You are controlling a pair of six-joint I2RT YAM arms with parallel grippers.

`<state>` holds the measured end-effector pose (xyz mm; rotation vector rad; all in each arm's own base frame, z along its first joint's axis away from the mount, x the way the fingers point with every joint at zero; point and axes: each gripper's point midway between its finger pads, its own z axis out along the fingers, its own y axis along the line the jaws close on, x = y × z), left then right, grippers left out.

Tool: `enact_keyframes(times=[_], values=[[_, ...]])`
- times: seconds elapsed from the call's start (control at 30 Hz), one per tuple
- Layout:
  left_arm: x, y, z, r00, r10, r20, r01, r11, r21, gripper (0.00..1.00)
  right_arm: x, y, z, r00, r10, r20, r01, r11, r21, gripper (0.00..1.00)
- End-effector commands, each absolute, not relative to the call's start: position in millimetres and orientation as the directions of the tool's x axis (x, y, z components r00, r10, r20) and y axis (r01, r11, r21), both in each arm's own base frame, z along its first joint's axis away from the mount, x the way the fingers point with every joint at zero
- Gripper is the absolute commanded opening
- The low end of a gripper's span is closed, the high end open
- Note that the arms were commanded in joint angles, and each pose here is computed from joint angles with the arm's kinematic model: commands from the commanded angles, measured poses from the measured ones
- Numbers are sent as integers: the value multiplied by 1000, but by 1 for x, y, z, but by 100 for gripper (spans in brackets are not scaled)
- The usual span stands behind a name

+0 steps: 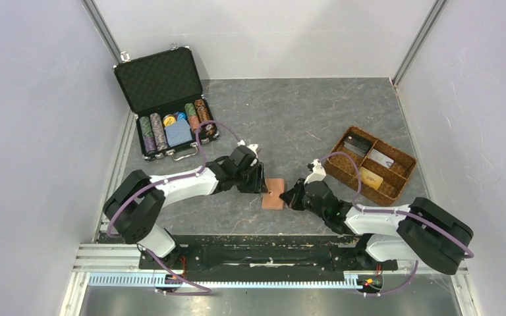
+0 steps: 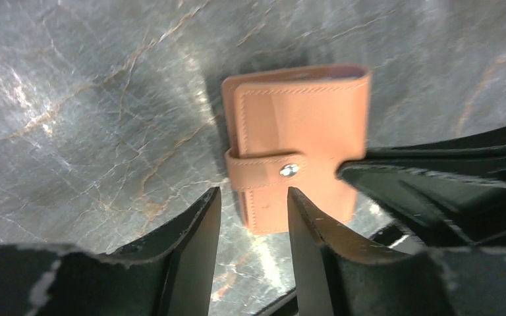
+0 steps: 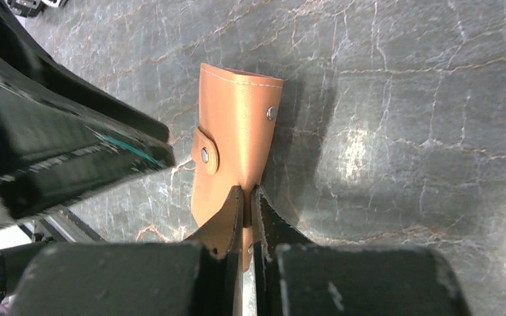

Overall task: Take the credit cards out of the card holder
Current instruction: Open the card holder at the center of the board.

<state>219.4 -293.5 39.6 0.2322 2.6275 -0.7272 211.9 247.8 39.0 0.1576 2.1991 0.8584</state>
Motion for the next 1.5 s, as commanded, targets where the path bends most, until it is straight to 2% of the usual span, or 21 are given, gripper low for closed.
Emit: enact_keyframes(times=[0.0,0.23,0.7,0.93,1.07,1.47], values=[[232,-309,87,-867,40,-497,306,829,-468,51,204,250,45,-710,368,-601,-155,750,643,0],[220,-328,79,-875,96,-474,340,819,-463,53,203,258,59,-692,384,-611,-170,737,655,0],[209,-327,45,-898,128,-421,325,839,-436,56,202,261,64,-675,394,-624,-183,730,659,0],[209,-314,20,-906,149,-396,307,877,-370,54,201,260,66,-669,399,-628,-186,727,661,0],[208,-314,16,-906,156,-393,310,878,-366,44,202,258,66,-663,401,-632,-186,729,659,0],[208,-312,28,-899,169,-404,326,873,-361,5,199,243,51,-653,404,-641,-156,756,635,0]])
